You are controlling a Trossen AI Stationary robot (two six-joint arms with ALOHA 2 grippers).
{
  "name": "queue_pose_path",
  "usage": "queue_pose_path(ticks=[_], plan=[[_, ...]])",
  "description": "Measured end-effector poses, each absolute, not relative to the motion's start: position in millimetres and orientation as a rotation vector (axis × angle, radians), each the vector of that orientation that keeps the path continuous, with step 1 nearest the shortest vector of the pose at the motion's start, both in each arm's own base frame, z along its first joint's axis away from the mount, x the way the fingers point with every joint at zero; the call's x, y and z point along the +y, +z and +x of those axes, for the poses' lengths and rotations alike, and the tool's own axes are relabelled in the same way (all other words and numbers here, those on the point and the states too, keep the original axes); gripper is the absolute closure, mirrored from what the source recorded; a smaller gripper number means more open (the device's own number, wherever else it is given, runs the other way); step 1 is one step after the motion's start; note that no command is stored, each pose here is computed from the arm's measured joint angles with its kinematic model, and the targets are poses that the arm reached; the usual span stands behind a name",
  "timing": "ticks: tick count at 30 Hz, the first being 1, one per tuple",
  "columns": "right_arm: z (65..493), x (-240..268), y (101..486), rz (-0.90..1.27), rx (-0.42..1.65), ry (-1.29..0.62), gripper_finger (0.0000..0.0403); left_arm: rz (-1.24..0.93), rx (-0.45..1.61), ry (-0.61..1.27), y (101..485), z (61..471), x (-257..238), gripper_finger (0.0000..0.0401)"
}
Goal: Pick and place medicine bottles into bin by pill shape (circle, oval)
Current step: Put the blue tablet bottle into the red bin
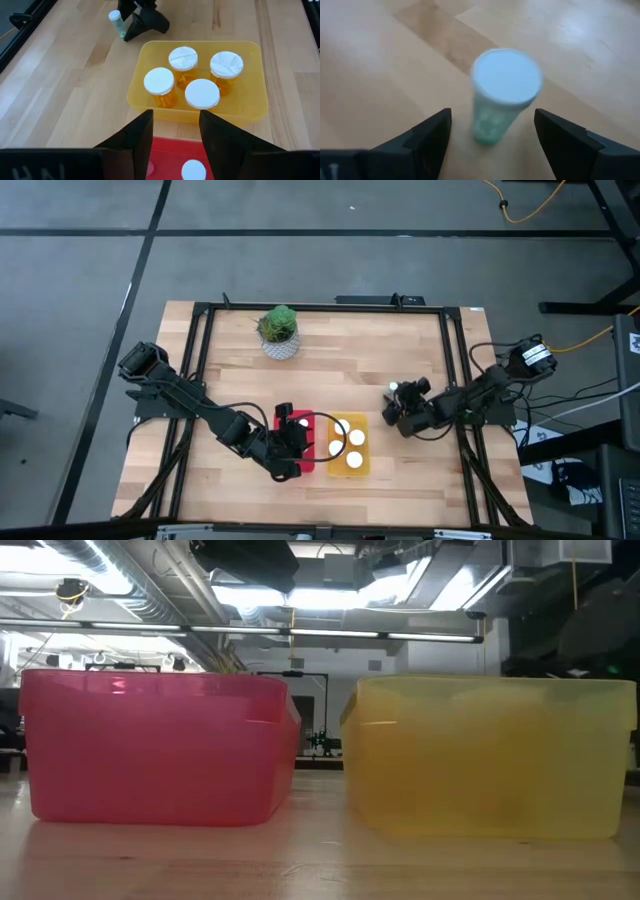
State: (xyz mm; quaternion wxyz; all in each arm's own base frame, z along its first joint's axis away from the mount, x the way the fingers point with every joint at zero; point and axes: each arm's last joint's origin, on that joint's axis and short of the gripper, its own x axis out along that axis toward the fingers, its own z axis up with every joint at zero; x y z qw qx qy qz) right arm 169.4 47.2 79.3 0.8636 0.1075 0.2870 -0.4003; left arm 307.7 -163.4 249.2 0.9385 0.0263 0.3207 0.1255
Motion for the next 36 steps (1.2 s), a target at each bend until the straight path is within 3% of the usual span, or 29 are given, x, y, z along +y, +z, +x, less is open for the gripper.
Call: queue_pose_path(ticks=[9,25,36], plan=[[171,41,79,0.236,0.608,-0.870,0.0135,0.054,0.655,0.256,249,308,-163,0.0248],[174,42,81,0.258,0.572,-0.863,0.0294,0.054,0.655,0.256,249,308,-163,0.0248],[200,52,103,0.162,0.473,-0.681,0.0303,0.053,0.655,0.256,249,308,-163,0.0248]])
